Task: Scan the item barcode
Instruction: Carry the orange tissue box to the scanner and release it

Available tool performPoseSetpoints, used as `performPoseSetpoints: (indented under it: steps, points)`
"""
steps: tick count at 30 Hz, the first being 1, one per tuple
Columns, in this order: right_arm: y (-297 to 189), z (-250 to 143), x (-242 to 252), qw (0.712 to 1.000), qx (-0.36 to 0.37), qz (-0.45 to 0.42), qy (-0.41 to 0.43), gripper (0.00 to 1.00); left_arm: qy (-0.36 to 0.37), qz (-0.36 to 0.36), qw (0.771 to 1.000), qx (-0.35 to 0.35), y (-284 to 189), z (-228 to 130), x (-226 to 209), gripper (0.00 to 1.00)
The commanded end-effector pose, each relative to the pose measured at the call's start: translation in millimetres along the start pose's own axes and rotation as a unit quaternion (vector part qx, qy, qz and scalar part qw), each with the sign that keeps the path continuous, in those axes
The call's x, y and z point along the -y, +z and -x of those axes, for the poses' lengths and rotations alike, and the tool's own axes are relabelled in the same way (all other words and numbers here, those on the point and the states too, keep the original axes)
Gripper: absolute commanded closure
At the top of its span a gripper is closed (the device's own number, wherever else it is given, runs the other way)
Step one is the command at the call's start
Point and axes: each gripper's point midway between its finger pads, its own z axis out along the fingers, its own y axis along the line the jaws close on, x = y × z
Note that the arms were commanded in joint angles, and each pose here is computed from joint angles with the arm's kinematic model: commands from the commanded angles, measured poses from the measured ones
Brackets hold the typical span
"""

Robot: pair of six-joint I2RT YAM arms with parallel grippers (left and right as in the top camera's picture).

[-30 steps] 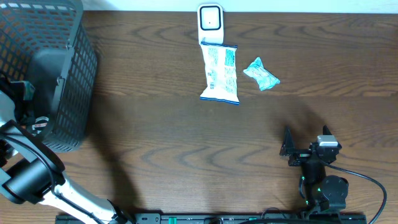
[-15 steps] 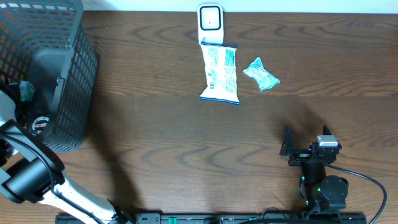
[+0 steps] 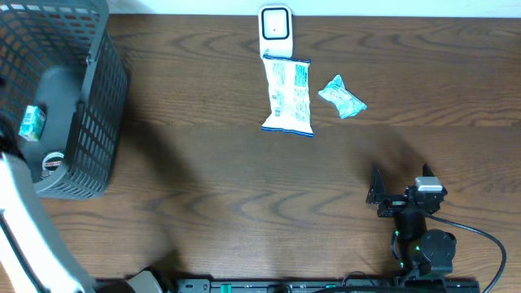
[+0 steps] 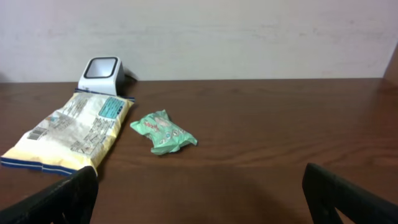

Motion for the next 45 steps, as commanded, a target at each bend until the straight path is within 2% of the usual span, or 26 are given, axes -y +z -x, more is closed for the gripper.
performPoseSetpoints:
  steps: [1,4,7,10,13,15,22,28,29,31,34,35,36,40,41,42,43,45]
  points:
    - [0,-1,-1,1.0,0.0,0.001,0.005,0.01,-0.175,-0.206,0.962,0.027,-42,37,87,0.93]
    - [0,-1,-1,1.0,0.0,0.001,0.005,0.01,-0.222,-0.289,0.931,-0.002,-63,38,141,0.93]
    - [0,-1,-1,1.0,0.0,0.001,0.005,0.01,-0.208,-0.35,0.912,-0.048,-77,18,201,0.93]
    - [0,-1,-1,1.0,0.0,0.001,0.005,0.01,-0.181,-0.411,0.886,-0.113,-95,-17,272,0.93]
    - [0,-1,-1,1.0,0.0,0.001,0.005,0.01,-0.135,-0.475,0.847,-0.197,-122,-77,361,0.93]
    - [0,-1,-1,1.0,0.0,0.001,0.005,0.01,-0.096,-0.5,0.821,-0.257,-140,-135,418,0.93]
    - [0,-1,-1,1.0,0.0,0.001,0.005,0.01,-0.043,-0.522,0.785,-0.331,-164,-246,505,0.93]
    - [0,-1,-1,1.0,0.0,0.001,0.005,0.01,-0.047,-0.525,0.768,-0.365,-172,-304,540,0.92]
    - [0,-1,-1,1.0,0.0,0.001,0.005,0.01,-0.044,-0.524,0.767,-0.368,-172,-310,542,0.83]
    - [0,-1,-1,1.0,0.0,0.001,0.005,0.01,-0.041,-0.522,0.766,-0.372,-171,-317,543,0.55]
    - [0,-1,-1,1.0,0.0,0.001,0.005,0.01,-0.04,-0.522,0.766,-0.372,-171,-318,543,0.48]
    - [0,-1,-1,1.0,0.0,0.001,0.005,0.01,-0.04,-0.523,0.767,-0.37,-170,-316,543,0.36]
    - [0,-1,-1,1.0,0.0,0.001,0.005,0.01,-0.037,-0.526,0.768,-0.364,-169,-313,542,0.3]
    - [0,-1,-1,1.0,0.0,0.001,0.005,0.01,-0.026,-0.535,0.775,-0.335,-161,-294,536,0.29]
    - [0,-1,-1,1.0,0.0,0.001,0.005,0.01,-0.026,-0.537,0.778,-0.323,-157,-284,533,0.27]
    - [0,-1,-1,1.0,0.0,0.001,0.005,0.01,-0.021,-0.543,0.786,-0.295,-149,-263,526,0.17]
    - [0,-1,-1,1.0,0.0,0.001,0.005,0.01,-0.019,-0.545,0.79,-0.28,-145,-251,521,0.13]
    - [0,-1,-1,1.0,0.0,0.001,0.005,0.01,-0.021,-0.542,0.805,-0.24,-131,-218,504,0.08]
